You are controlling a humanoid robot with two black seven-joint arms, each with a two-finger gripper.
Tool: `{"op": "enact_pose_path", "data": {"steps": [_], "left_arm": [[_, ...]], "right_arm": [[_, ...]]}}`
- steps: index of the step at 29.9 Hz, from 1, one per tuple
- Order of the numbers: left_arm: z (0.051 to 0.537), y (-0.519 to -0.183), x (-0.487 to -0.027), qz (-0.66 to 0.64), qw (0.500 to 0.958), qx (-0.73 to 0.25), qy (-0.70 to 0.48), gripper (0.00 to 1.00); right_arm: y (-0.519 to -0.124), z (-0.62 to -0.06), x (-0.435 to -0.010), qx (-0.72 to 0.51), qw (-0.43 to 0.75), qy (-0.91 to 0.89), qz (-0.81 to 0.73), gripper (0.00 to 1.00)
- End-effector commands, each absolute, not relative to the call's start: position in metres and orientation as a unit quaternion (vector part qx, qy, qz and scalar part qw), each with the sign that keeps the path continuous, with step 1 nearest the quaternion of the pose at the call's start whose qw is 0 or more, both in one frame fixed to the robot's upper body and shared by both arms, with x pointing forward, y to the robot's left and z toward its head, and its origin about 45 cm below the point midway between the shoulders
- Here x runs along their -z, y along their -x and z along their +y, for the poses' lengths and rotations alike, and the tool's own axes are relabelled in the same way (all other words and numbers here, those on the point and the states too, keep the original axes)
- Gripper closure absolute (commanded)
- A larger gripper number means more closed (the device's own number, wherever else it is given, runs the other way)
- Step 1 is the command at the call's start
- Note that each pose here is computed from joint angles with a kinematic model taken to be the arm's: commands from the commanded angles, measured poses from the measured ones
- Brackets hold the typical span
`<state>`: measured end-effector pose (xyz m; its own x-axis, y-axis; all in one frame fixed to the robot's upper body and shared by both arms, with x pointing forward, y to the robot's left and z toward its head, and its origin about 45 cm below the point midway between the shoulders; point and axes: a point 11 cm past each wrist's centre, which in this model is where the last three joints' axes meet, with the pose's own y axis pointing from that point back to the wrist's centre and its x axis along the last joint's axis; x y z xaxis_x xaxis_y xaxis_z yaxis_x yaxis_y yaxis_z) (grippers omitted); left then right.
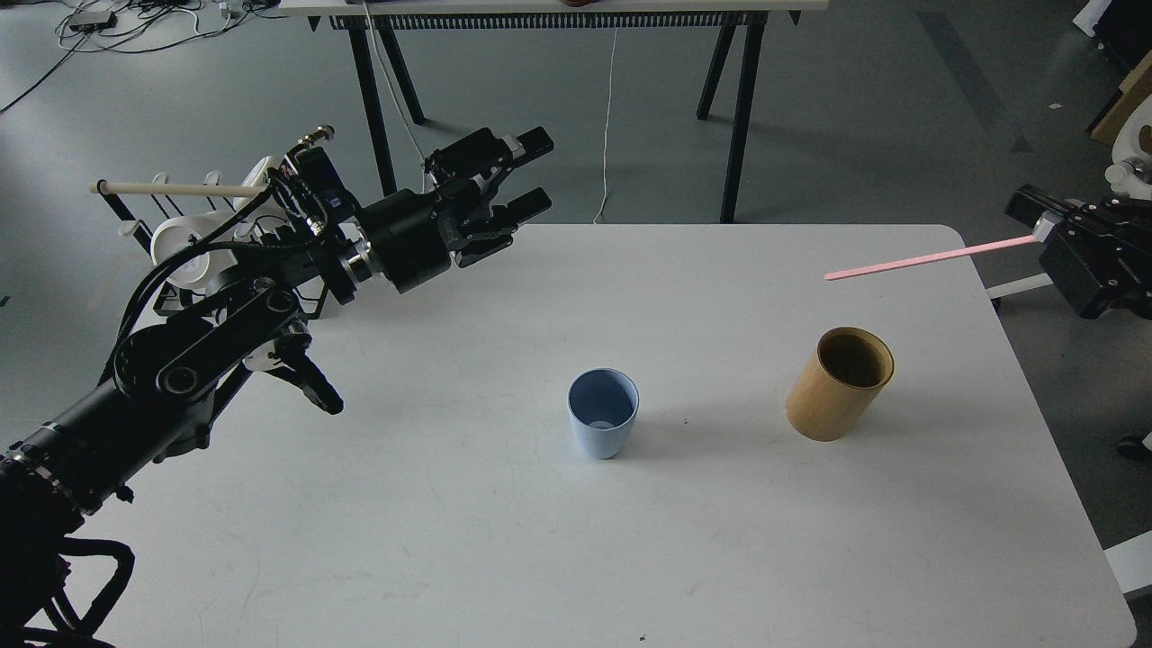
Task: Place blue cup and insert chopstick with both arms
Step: 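Swing the held pink stick over the blue cup and lower it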
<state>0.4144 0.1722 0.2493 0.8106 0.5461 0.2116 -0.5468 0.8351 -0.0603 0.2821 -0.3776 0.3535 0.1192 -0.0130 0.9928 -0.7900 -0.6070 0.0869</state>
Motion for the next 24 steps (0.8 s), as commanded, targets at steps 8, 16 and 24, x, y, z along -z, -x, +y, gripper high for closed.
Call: {"op": "enact_pose_path", "data": {"steps": [8, 16, 24], "left_arm": [[0.176, -0.412, -0.243, -0.105, 0.951, -0.290, -0.006, 0.05], [0.177, -0.411, -0.241, -0.103, 0.951, -0.290, -0.008, 0.05], [0.177, -0.411, -0.241, -0.104, 0.951, -0.291, -0.008, 0.05]], "right_arm": [[-0.317, -0.290, -0.337, -0.565, 0.220, -0.748, -0.269, 1.00], [-0.320, -0.248, -0.303, -0.552, 0.210, -0.783, -0.194, 1.00], [-0.335, -0.234, -0.281, -0.558, 0.231, -0.783, -0.151, 1.00]]}}
